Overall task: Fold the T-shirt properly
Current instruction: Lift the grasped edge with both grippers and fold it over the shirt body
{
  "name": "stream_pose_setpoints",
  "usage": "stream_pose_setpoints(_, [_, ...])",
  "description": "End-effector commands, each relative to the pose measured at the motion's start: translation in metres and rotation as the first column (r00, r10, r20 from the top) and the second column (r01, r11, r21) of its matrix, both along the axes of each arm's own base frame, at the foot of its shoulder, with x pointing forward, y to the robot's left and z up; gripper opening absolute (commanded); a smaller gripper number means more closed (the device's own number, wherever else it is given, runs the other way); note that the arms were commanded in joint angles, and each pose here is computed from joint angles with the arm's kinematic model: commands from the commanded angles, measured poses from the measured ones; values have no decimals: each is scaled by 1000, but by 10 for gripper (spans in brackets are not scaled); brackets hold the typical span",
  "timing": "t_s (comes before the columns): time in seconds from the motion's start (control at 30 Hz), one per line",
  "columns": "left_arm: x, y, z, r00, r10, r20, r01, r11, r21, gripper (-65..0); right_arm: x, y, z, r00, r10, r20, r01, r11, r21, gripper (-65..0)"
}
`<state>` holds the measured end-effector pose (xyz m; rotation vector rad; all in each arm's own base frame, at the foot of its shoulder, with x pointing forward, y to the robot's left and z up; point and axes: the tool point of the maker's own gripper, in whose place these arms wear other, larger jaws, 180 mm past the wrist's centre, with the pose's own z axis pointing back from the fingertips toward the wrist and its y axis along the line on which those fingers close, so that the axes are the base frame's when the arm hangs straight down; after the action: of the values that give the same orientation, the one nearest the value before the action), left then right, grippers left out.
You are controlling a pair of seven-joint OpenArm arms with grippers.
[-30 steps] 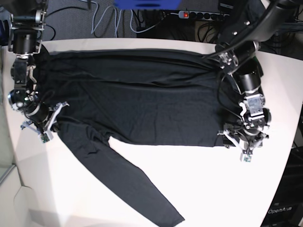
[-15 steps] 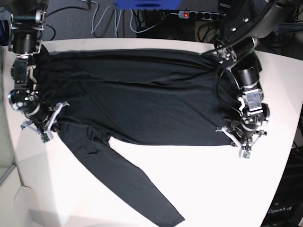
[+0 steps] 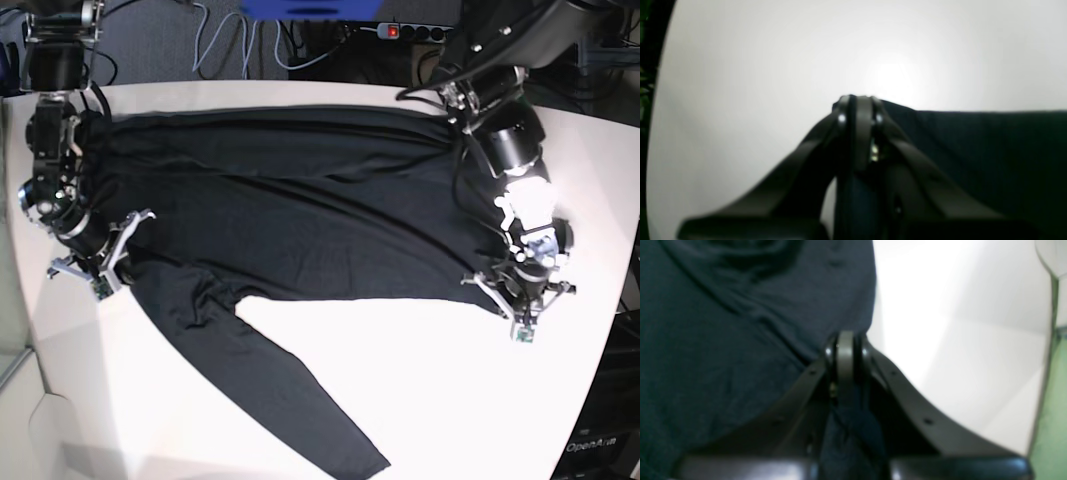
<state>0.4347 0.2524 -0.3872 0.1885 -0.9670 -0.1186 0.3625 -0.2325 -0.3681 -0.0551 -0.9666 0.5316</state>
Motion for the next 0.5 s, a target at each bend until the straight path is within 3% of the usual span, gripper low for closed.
stream_pose_setpoints(0.0, [10,7,23,998,8,70,-9,1000,19,-650,7,-3,18,998,8,55,-8,1000,-6,-648])
stream_pose_setpoints(0.47, [-34,23,23,997,35,75,-42,994,100,-650,-32,-22,30,996,-33,85,36,999,-38,-648])
